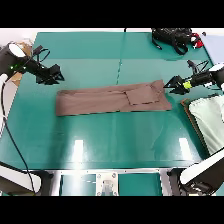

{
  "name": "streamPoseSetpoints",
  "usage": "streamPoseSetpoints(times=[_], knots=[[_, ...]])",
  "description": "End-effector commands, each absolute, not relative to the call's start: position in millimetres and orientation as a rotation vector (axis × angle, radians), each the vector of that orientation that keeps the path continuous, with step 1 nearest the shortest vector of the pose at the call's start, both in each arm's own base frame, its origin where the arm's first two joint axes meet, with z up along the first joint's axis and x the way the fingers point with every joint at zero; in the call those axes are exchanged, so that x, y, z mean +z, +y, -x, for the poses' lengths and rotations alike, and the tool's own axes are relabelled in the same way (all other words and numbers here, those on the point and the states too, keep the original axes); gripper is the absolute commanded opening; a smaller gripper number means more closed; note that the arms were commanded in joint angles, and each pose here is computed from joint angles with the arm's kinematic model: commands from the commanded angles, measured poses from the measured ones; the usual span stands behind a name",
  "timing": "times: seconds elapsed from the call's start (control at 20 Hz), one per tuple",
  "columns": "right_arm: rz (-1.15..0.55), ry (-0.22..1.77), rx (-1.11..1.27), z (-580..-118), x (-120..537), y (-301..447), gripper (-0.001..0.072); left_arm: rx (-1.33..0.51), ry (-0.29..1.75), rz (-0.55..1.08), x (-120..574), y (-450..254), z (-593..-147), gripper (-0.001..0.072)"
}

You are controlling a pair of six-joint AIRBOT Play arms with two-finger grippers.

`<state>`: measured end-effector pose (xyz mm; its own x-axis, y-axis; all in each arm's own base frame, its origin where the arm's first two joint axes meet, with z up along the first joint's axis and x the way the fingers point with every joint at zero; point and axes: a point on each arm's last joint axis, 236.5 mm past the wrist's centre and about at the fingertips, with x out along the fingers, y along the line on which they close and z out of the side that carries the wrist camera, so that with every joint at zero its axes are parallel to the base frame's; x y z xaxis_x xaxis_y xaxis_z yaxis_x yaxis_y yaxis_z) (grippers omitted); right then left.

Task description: Fold the shirts.

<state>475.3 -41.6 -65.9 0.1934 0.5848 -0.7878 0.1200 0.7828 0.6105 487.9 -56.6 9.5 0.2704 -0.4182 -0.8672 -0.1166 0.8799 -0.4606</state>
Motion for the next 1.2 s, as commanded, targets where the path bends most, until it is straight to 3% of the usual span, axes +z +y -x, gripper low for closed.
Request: streamPoseSetpoints(times=[0.0,0.45,0.5,0.55,0.65,0.95,1.15], knots=[[-0.75,1.357,0.541,-472.0,-73.6,-12.5,0.0704,-0.261,1.303,0.53,16.6,-67.8,-485.0,0.0025],[-0.748,1.416,0.614,-469.0,-99.4,23.0,0.0685,-0.418,1.277,0.579,34.8,-112.5,-483.9,0.0024],[-0.738,1.428,0.615,-467.8,-100.9,26.8,0.0555,-0.445,1.265,0.55,35.3,-125.7,-484.7,0.0024],[-0.725,1.439,0.618,-466.5,-102.3,30.5,0.0208,-0.48,1.245,0.512,36.4,-143.7,-485.7,0.0024],[-0.71,1.441,0.63,-467.2,-100.5,37.4,0.0023,-0.537,1.195,0.451,39.8,-181.9,-488.7,0.0024],[-0.583,1.371,0.617,-469.3,-27.0,38.6,0.002,-0.644,1.081,0.337,36.9,-282.1,-485.8,0.0024],[-0.456,1.291,0.65,-443.7,67.1,58.9,0.002,-0.722,1.177,0.296,-32.0,-361.9,-452.6,0.0024]])
